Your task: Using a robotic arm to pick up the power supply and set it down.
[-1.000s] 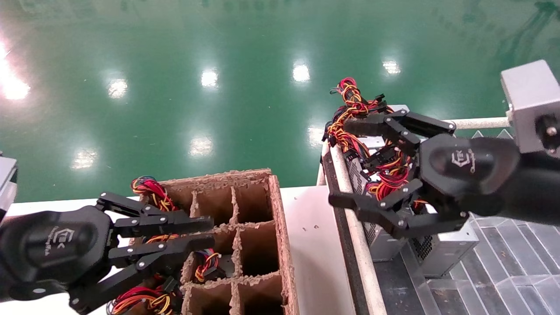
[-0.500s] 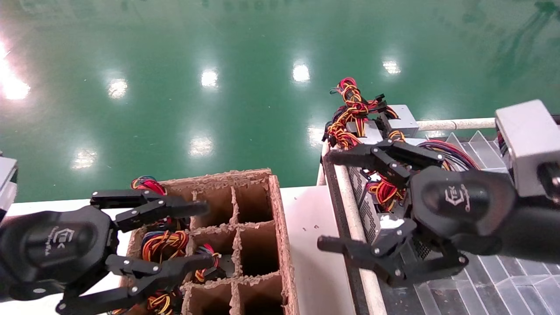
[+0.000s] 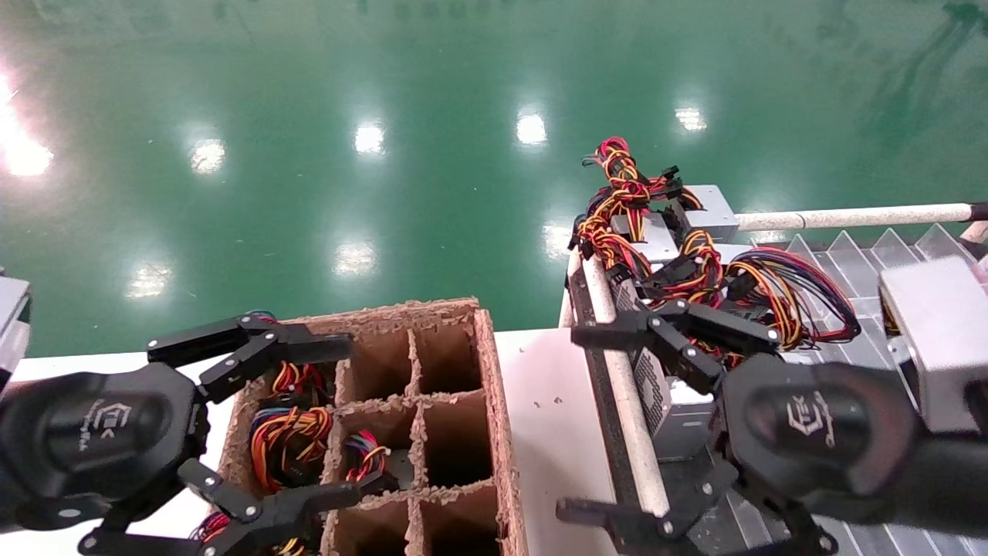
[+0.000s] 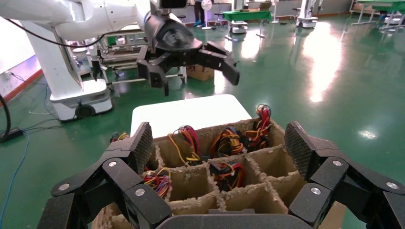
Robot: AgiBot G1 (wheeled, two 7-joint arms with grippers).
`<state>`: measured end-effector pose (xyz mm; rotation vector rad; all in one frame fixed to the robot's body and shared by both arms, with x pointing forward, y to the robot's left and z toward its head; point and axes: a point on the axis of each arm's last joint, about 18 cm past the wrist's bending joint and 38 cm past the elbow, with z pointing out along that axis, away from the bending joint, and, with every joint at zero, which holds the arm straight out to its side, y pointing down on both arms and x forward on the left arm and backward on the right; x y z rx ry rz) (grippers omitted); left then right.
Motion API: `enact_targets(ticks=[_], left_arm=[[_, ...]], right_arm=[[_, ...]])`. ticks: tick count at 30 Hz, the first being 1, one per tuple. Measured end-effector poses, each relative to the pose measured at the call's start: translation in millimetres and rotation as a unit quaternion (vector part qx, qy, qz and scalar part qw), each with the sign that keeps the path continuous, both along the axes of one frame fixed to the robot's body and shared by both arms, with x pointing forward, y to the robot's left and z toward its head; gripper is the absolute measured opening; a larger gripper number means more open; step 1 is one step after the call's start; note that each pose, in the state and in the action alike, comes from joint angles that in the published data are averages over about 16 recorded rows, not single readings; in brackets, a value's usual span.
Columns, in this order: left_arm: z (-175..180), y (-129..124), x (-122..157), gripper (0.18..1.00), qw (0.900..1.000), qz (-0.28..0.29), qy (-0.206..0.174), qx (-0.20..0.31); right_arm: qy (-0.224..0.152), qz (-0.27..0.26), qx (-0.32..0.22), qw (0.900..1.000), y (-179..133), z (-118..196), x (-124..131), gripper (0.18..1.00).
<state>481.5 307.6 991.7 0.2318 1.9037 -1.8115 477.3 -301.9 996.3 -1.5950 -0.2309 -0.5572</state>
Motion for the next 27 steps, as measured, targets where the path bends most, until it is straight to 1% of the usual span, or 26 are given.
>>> enact_targets(ticks=[5,11,17,27], left_arm=[[0.0,0.0,0.0,0.920,1.0000,0.000,0.000,0.000],[0.0,0.1,0.1,0.972,1.0000,0.000,0.000,0.000],[0.0,0.1,0.1,0.996,1.0000,0.000,0.000,0.000],[0.0,0.1,0.1,1.000,1.0000,0.000,0.000,0.000]], right_arm=[[0.001,0.002,0.000,1.000,-0.2,-5.1,-2.4,1.001],[0.002,0.002,-0.001,1.000,-0.3,-7.0,-3.3,1.001],[0.002,0.002,-0.001,1.000,-0.2,-6.2,-2.8,1.001],[0.002,0.001,-0.001,1.000,-0.2,-4.9,-2.2,1.001]])
